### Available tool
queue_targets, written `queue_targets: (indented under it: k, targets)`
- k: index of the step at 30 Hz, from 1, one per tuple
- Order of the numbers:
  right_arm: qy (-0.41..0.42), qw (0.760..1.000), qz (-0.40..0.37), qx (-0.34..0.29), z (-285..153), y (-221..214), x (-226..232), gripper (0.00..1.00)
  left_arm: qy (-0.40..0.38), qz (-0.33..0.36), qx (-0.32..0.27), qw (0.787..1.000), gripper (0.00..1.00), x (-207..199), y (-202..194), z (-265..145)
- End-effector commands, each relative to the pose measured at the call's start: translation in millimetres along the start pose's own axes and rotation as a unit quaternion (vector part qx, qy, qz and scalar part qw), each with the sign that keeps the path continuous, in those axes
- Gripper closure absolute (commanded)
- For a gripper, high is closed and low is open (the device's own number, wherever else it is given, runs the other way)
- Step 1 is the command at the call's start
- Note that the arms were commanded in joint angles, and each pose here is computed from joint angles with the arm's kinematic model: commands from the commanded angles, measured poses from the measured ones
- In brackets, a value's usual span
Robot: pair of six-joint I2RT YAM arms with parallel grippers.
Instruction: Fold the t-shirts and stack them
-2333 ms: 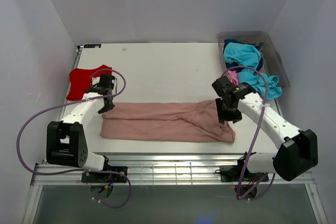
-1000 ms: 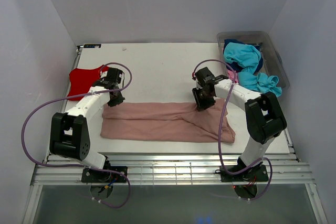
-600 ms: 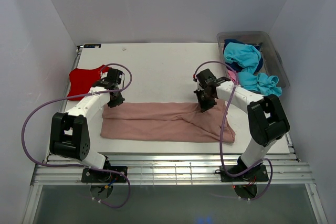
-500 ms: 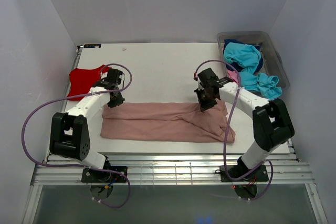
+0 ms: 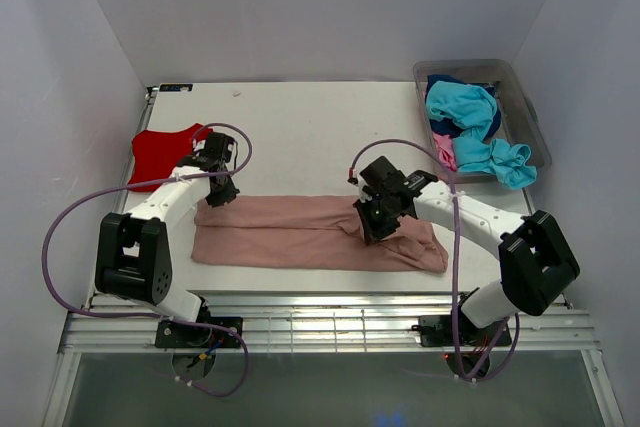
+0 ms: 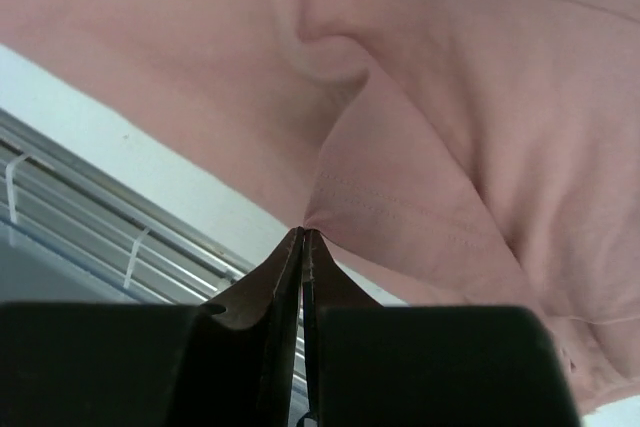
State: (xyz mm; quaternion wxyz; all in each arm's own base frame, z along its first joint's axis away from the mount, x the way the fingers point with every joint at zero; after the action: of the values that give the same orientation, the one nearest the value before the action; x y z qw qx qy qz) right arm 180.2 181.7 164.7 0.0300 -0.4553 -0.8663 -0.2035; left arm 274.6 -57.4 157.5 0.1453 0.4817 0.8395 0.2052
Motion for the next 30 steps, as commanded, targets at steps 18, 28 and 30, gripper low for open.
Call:
queue_targets:
  k: [18,28,30]
  targets:
    - [0.054,0.997,-0.045,0.04,-2,-11,53,0.67,-0.01,-0.003,0.003,1.0,0.76,2,-7,2]
    - [-0.166,0.983,0.053,-0.059,-34,10,18,0.92,0.02,0.014,0.011,1.0,0.86,3,-15,21]
    - [-0.187,0.979,0.071,-0.049,-27,9,11,0.92,0.026,0.013,0.014,0.999,1.0,4,-18,26]
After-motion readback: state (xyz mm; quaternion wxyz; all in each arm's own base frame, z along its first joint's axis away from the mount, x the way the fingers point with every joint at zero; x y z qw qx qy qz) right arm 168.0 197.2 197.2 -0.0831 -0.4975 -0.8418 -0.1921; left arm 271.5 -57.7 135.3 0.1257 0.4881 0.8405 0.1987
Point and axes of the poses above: each gripper's point midway between its finger pads, its own z axis out along the fingers, its own x axis along the line the jaws close on, y = z × x, the point moved 10 cm from there along -z, back along the fingers, and after that the axes turned 5 degrees about -z, right-handed, at the moved point
